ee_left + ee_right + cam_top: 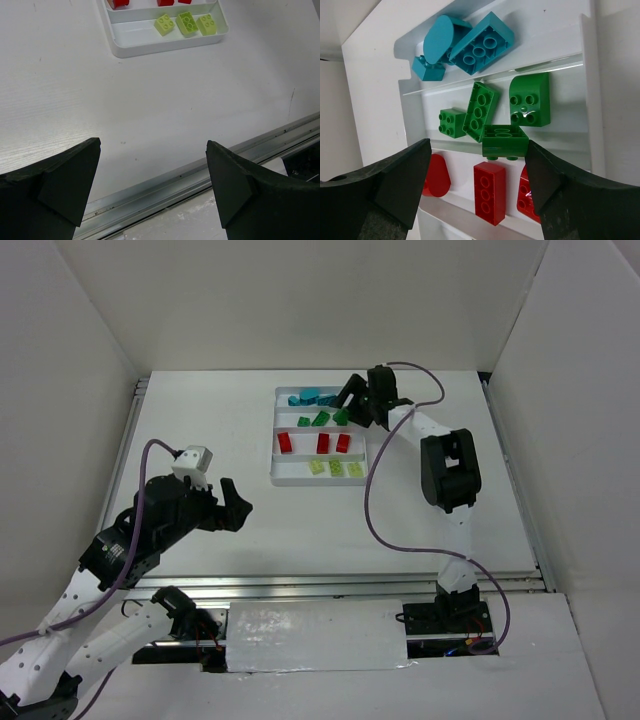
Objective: Sort the legos into containers by color
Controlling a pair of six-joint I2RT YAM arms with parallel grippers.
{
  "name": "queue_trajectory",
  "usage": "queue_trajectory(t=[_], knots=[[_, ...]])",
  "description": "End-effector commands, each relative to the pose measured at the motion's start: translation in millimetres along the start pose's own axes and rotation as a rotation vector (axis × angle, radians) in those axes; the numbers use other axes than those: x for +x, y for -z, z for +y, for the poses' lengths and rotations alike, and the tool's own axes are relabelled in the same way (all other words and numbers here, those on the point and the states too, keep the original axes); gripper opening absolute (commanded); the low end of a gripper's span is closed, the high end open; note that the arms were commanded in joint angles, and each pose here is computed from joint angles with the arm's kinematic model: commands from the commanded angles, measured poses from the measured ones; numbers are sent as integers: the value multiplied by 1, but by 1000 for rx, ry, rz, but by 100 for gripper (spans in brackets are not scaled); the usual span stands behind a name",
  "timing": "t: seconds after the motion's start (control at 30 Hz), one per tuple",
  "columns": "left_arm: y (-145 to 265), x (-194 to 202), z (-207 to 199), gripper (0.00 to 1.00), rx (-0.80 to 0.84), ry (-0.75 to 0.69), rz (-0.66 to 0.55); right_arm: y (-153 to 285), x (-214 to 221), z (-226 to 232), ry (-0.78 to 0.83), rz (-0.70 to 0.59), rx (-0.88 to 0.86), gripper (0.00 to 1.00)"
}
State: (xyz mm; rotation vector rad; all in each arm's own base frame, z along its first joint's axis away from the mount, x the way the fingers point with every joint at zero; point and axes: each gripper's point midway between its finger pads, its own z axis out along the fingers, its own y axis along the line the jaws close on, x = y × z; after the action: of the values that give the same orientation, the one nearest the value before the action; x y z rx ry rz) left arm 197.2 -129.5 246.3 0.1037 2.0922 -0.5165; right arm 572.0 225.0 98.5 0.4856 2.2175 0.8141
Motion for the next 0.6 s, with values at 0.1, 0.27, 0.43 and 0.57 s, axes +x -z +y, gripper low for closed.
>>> queue_trajectory(t=[0.1,0.27,0.43,0.57], knots=[[-2,-8,-2,100,13,-8,-33,27,-26,33,81,-52,-40,84],[-2,-9,-1,99,14,-5,-39,24,-10,30,133,-9,-21,88],[-2,-9,0,99,9,-1,-41,24,0,33,207,-10,4,89],[-2,-10,1,100,5,2,-44,32,1,31,206,-36,0,89]])
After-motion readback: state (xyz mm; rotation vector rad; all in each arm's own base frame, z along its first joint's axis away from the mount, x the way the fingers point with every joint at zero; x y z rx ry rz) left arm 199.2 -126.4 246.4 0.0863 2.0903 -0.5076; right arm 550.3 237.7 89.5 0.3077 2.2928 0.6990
